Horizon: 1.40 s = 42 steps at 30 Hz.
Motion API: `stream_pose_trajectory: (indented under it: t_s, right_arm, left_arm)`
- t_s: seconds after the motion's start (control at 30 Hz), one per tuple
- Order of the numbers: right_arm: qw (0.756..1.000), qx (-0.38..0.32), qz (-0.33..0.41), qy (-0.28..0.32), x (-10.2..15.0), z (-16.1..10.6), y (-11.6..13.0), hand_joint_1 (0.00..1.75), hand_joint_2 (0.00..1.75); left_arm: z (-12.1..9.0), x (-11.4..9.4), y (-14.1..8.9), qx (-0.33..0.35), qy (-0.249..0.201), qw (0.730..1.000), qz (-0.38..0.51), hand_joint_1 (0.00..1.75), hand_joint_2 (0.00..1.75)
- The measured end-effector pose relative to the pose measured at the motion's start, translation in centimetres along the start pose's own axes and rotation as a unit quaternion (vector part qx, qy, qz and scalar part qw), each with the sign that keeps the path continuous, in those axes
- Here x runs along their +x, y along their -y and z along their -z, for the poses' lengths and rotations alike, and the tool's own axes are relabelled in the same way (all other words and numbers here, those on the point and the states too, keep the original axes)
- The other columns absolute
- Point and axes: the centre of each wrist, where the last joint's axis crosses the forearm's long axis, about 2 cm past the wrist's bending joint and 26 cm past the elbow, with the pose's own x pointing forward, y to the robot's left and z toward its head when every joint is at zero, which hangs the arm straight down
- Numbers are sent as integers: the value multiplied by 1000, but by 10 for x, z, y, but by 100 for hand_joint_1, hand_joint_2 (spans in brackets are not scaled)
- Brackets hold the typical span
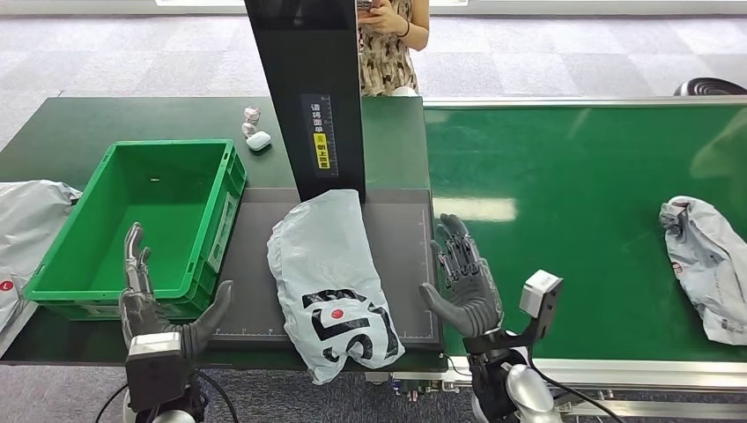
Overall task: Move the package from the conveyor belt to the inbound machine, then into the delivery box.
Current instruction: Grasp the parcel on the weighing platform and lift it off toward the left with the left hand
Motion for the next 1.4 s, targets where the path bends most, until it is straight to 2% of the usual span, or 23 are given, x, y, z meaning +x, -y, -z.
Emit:
stream_pose_trajectory:
  t_s: [0.13, 0.3, 0.63, 1.0, 1.4]
  right_arm:
    - [999, -14, 14, 25, 12, 2, -1, 0, 175]
    - [998, -21, 26, 44, 22, 6, -5, 0, 175]
    - [996, -36, 43, 70, 33, 6, -6, 0, 175]
    - [993, -51, 64, 83, 38, 2, -3, 0, 175]
    - [992, -58, 70, 92, 42, -2, -3, 0, 175]
  left_arm:
    - [1, 6, 11, -109, -4, 993, 41, 0, 175]
    - [3, 14, 38, -217, 16, 971, 97, 0, 175]
    - [-13, 2, 74, -357, 42, 923, 138, 0, 175]
    - [-39, -24, 99, -477, 48, 866, 143, 0, 175]
    - [-38, -36, 116, -530, 64, 837, 120, 0, 175]
